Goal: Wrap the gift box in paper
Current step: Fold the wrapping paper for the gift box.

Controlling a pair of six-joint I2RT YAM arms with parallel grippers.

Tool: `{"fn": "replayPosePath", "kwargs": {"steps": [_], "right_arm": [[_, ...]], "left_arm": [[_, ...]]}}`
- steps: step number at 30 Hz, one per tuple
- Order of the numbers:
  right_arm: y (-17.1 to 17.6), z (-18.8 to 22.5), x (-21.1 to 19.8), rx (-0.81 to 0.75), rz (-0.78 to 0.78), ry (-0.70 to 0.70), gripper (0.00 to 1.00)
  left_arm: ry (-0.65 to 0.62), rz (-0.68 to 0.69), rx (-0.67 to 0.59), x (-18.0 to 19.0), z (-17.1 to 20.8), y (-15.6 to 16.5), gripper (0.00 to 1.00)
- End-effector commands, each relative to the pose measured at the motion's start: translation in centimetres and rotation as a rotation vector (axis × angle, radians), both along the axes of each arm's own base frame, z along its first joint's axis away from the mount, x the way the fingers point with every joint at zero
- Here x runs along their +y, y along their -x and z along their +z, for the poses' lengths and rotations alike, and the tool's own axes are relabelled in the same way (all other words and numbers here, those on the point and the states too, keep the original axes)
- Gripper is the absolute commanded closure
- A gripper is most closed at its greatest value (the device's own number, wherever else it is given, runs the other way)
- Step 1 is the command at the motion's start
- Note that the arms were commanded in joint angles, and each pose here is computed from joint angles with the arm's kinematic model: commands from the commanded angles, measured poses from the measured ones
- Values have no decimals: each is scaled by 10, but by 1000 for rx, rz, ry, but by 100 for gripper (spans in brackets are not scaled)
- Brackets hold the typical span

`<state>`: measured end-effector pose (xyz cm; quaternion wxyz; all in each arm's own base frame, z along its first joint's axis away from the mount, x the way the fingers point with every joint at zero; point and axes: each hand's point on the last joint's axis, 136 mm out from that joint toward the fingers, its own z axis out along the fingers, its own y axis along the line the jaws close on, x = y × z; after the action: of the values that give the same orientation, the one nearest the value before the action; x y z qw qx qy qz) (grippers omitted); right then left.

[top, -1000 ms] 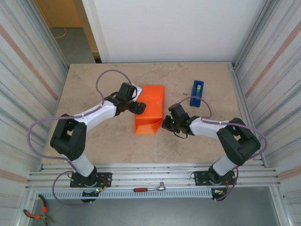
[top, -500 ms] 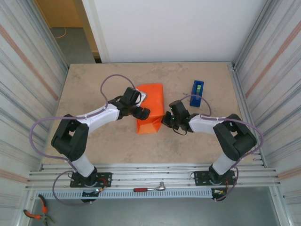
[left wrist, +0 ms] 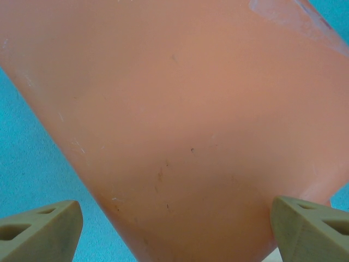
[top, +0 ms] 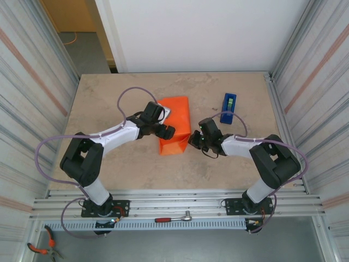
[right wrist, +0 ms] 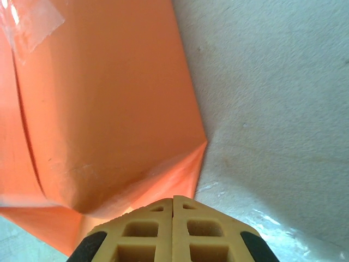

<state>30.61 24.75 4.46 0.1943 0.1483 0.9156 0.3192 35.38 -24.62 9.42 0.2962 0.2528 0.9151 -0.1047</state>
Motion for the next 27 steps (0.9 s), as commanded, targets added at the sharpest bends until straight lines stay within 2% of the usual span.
{"fn": "replayPosePath", "kwargs": {"steps": [1,11,27], "right_arm": [[-2,4,12,-11,-1,-34,100],[-6,-5,39,0,18,-49,100],[7,-39,33,64,-25,-35,100]], "left_arm": [[0,-11,28,-4,-9,6,11],[-3,-23,27,-6,-10,7,11],[-6,-36,36,-10,-13,11,11]]}}
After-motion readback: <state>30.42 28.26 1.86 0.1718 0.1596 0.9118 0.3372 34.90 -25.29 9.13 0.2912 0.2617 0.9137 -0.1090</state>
